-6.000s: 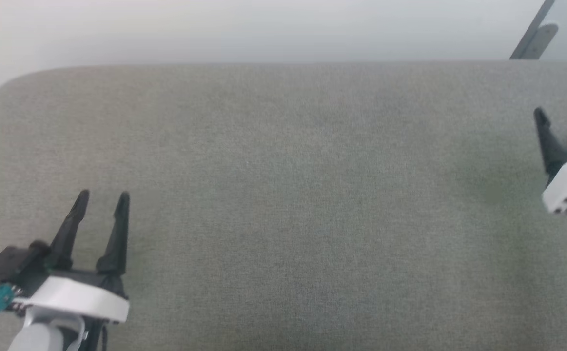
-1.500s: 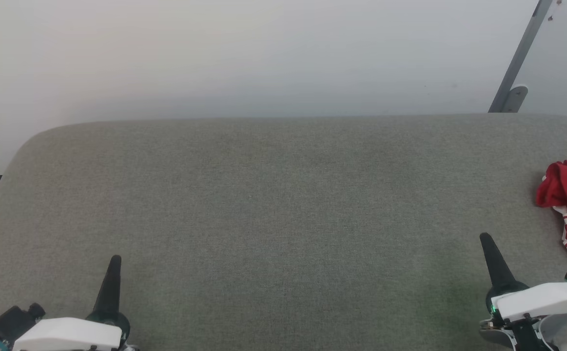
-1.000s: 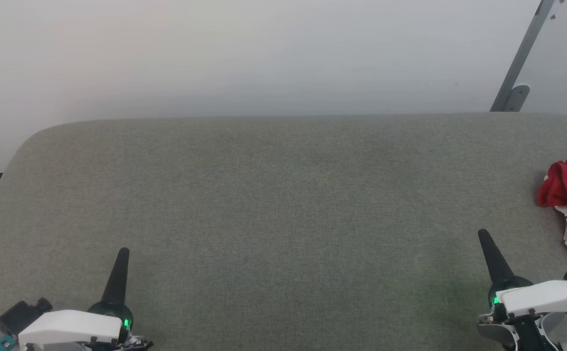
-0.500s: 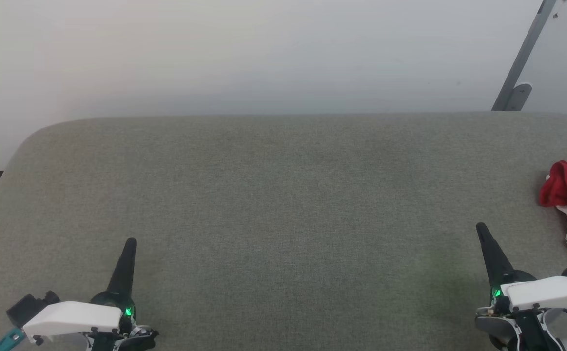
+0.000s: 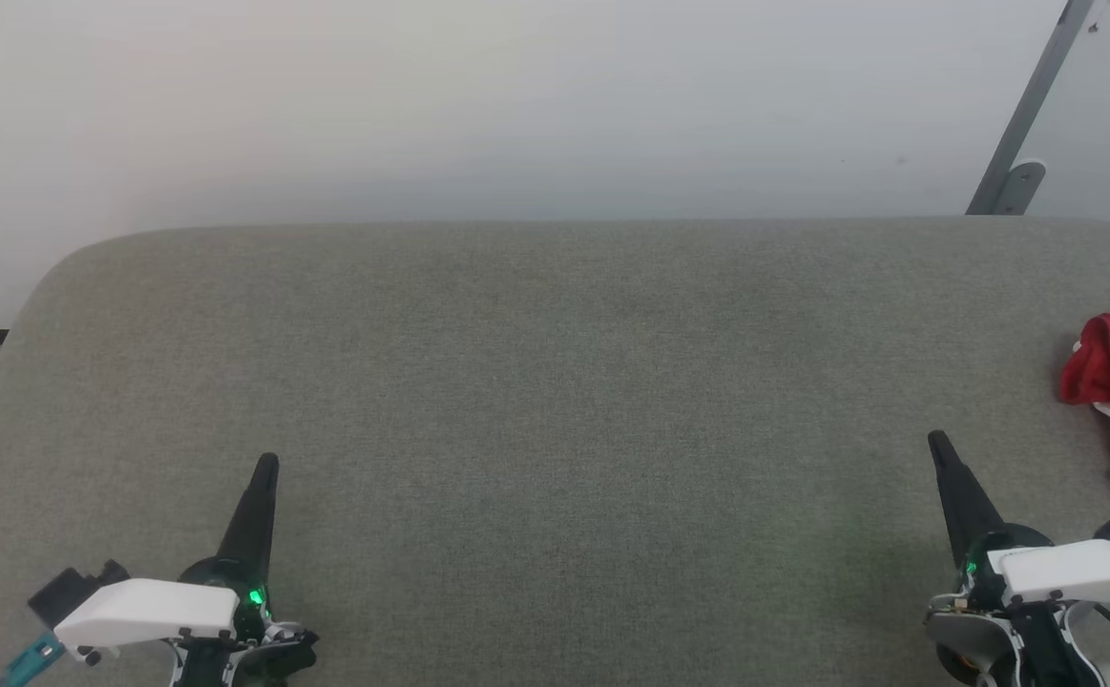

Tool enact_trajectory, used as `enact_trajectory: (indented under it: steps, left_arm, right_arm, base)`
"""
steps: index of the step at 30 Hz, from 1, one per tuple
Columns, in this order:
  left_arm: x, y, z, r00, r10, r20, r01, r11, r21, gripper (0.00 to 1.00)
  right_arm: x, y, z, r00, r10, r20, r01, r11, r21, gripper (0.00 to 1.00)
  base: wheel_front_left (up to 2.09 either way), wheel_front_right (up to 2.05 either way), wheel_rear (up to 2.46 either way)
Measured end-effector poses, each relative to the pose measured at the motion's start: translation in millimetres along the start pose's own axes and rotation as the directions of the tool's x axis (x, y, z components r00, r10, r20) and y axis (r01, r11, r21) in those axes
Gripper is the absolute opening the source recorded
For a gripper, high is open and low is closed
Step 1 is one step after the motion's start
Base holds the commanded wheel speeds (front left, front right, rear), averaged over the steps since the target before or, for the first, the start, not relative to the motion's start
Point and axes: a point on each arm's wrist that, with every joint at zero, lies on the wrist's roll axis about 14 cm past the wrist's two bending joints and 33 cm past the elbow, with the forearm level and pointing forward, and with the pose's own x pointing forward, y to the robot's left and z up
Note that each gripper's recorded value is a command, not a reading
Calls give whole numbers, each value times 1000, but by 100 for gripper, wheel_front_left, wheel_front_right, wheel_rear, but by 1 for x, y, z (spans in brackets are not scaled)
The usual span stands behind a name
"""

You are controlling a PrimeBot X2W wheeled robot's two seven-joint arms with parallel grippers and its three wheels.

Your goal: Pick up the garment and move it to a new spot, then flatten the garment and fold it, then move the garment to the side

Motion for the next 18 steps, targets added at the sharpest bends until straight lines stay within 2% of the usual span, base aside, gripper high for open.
enact_trajectory:
  steps: [18]
  left_arm:
    - [7,-7,-6,1000,-25,-16,23,993,-120,0]
  right_arm:
    - [5,6,-3,1000,23,-3,-23,993,118,0]
  base:
    - [0,0,0]
